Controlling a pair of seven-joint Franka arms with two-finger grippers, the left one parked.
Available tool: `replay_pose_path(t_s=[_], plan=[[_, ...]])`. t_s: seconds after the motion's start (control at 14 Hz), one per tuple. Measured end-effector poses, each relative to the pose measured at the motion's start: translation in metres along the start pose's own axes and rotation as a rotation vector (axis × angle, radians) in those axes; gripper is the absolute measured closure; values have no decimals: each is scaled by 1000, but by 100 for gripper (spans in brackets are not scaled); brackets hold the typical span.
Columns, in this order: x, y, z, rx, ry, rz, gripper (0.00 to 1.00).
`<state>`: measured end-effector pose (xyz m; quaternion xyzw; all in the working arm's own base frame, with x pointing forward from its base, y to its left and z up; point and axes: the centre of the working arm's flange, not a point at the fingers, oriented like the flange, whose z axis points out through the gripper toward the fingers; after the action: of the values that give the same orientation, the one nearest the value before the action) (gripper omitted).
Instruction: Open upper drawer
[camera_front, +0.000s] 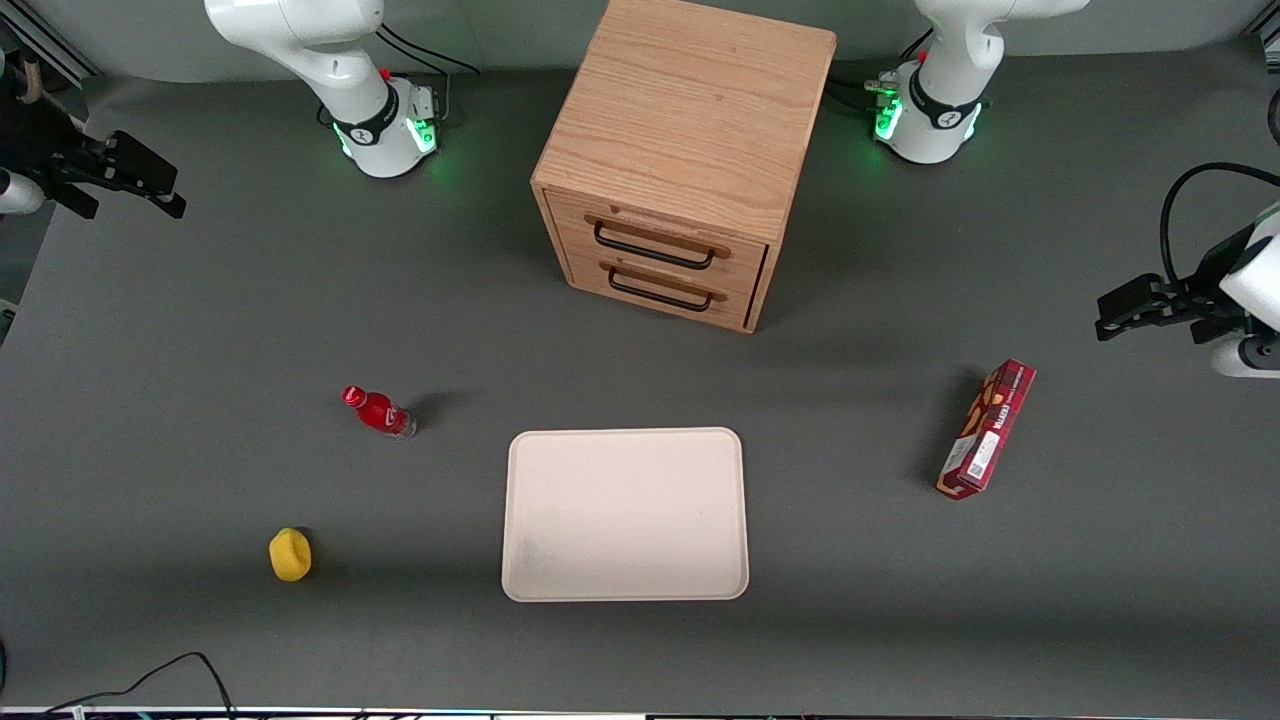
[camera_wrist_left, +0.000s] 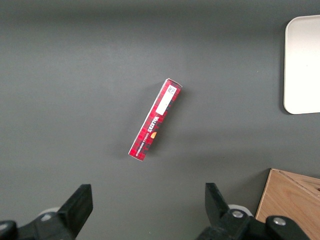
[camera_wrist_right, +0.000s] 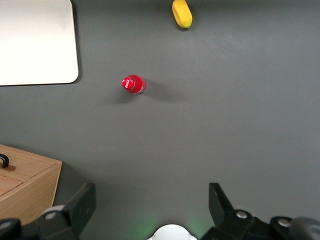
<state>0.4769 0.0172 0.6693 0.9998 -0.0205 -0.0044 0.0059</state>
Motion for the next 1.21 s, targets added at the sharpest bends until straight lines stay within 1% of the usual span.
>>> replay_pose_path(t_s=[0.21,0.5,0.57,0.71,0.79,0.86,1.0,1.07,1.21], plan=[[-2,0,0,-2,-15,0,0],[-1,-1,0,-2,-15,-3,0],[0,-3,0,-2,-18,-17,0],[-3,-12,-3,10,-25,-89,0],[-5,-19,-7,25,-27,-134,0],[-6,-30,-11,56,-25,-175,0],[-5,-63,-13,136,-27,-277,0],[-3,-86,-10,171,-34,-357,0],[0,-135,3,255,-62,-544,0]])
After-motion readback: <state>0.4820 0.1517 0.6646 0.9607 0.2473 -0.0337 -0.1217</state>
